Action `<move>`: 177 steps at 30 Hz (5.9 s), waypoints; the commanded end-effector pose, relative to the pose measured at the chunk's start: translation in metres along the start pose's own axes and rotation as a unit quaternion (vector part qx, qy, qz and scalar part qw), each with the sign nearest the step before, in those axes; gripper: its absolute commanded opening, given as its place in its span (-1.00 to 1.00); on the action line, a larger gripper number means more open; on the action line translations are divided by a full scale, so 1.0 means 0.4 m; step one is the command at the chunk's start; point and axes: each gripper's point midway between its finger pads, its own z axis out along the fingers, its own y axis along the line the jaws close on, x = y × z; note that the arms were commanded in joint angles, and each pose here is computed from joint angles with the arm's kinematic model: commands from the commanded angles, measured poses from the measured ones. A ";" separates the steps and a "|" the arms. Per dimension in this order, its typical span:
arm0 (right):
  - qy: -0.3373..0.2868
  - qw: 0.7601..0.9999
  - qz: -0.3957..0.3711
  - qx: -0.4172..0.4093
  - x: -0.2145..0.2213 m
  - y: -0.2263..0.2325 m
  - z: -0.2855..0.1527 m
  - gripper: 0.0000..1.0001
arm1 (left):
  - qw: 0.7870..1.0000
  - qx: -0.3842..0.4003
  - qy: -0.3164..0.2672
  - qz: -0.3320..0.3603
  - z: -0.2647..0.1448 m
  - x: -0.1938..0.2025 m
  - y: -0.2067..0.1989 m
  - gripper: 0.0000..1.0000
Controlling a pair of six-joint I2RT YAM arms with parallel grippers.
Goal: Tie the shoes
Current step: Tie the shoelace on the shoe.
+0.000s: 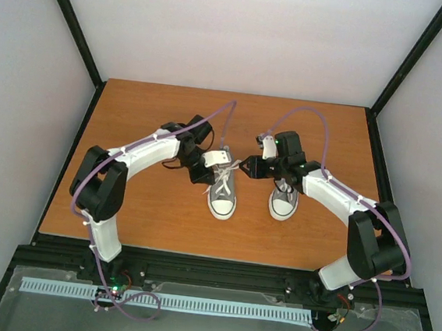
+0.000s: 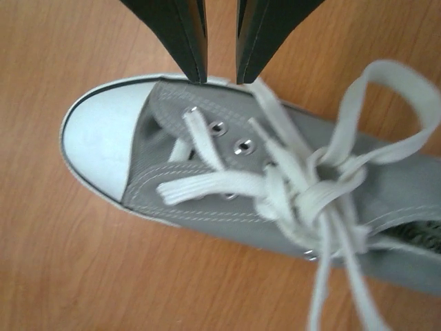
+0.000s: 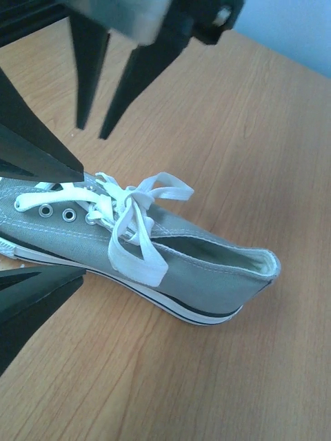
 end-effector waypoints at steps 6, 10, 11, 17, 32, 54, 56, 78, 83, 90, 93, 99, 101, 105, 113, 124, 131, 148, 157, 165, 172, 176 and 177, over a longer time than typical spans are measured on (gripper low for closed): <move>-0.018 1.000 0.004 0.006 -0.012 0.000 -0.009 -0.31 | 1.000 0.005 0.006 -0.022 0.057 -0.045 0.006 -0.67; -0.017 1.000 0.001 0.007 -0.008 -0.002 -0.009 -0.31 | 1.000 0.008 0.005 -0.021 0.067 -0.049 0.006 -0.61; -0.018 1.000 0.001 0.007 -0.008 -0.001 -0.010 -0.31 | 1.000 0.002 0.008 -0.020 0.073 -0.048 0.011 -0.60; -0.018 1.000 -0.005 0.006 -0.012 0.003 -0.014 -0.31 | 1.000 -0.013 0.013 -0.018 0.094 -0.047 0.028 -0.58; -0.012 1.000 -0.010 -0.003 -0.006 0.009 -0.011 -0.31 | 0.998 -0.062 0.027 0.002 0.105 -0.033 0.065 -0.43; -0.004 1.000 -0.013 -0.005 0.002 0.010 -0.009 -0.32 | 0.999 -0.033 0.025 0.023 0.041 -0.018 -0.016 -0.86; -0.004 1.000 -0.012 -0.006 0.002 0.010 -0.009 -0.32 | 0.999 -0.022 0.021 0.021 0.038 -0.021 -0.028 -0.98; -0.004 0.994 0.017 -0.105 -0.094 0.004 0.172 0.08 | 0.998 0.055 0.024 0.027 0.060 -0.007 -0.133 -0.98; 0.013 0.993 0.016 -0.119 -0.082 0.004 0.194 0.01 | 0.998 0.055 0.026 0.029 0.061 -0.006 -0.131 -0.98; 0.030 0.993 0.010 -0.114 -0.065 -0.004 0.205 -0.04 | 0.998 0.041 0.026 0.041 0.023 -0.020 -0.117 -0.29; 0.036 0.993 0.006 -0.115 -0.062 -0.007 0.212 -0.16 | 0.999 0.037 0.012 0.035 -0.034 -0.046 -0.096 -0.09; 0.038 0.992 0.001 -0.121 -0.062 0.001 0.206 -0.61 | 0.999 -0.029 -0.043 -0.001 -0.110 -0.110 0.013 -0.07; 0.038 0.992 0.001 -0.121 -0.062 0.004 0.201 -0.71 | 0.998 -0.042 -0.056 -0.010 -0.102 -0.133 0.036 -0.08; 0.029 0.993 -0.004 -0.117 -0.073 0.013 0.182 -0.89 | 0.996 -0.058 -0.061 -0.024 -0.055 -0.153 0.075 -0.25; 0.018 0.993 0.002 -0.117 -0.078 0.022 0.163 -0.94 | 0.995 -0.070 -0.066 -0.012 0.011 -0.173 0.073 -0.12; 0.007 0.994 0.006 -0.110 -0.084 0.023 0.150 -0.95 | 0.994 -0.088 -0.053 -0.025 0.069 -0.147 0.098 -0.61; 0.000 0.994 0.006 -0.109 -0.089 0.028 0.138 -0.94 | 0.996 -0.073 -0.040 -0.029 0.094 -0.106 0.080 -0.64; 0.002 0.994 0.010 -0.106 -0.087 0.025 0.140 -0.94 | 0.995 -0.082 -0.047 -0.002 0.082 -0.087 0.069 -0.48; -0.003 0.995 0.003 -0.095 -0.088 0.027 0.117 -0.95 | 0.996 -0.077 -0.045 0.004 0.088 -0.072 0.063 -0.79; -0.005 0.996 0.000 -0.090 -0.078 0.033 0.088 -0.94 | 0.997 -0.072 -0.038 0.007 0.096 -0.059 0.058 -0.85; 0.003 0.996 0.003 -0.086 -0.060 0.028 0.086 -0.94 | 0.997 -0.063 -0.044 0.012 0.095 -0.063 0.051 -0.98; -0.002 0.997 0.003 -0.080 -0.061 0.022 0.074 -0.94 | 0.997 -0.060 -0.037 0.014 0.107 -0.050 0.049 -0.98; -0.006 0.997 0.001 -0.078 -0.065 0.021 0.066 -0.94 | 0.997 -0.061 -0.034 0.013 0.110 -0.045 0.051 -0.98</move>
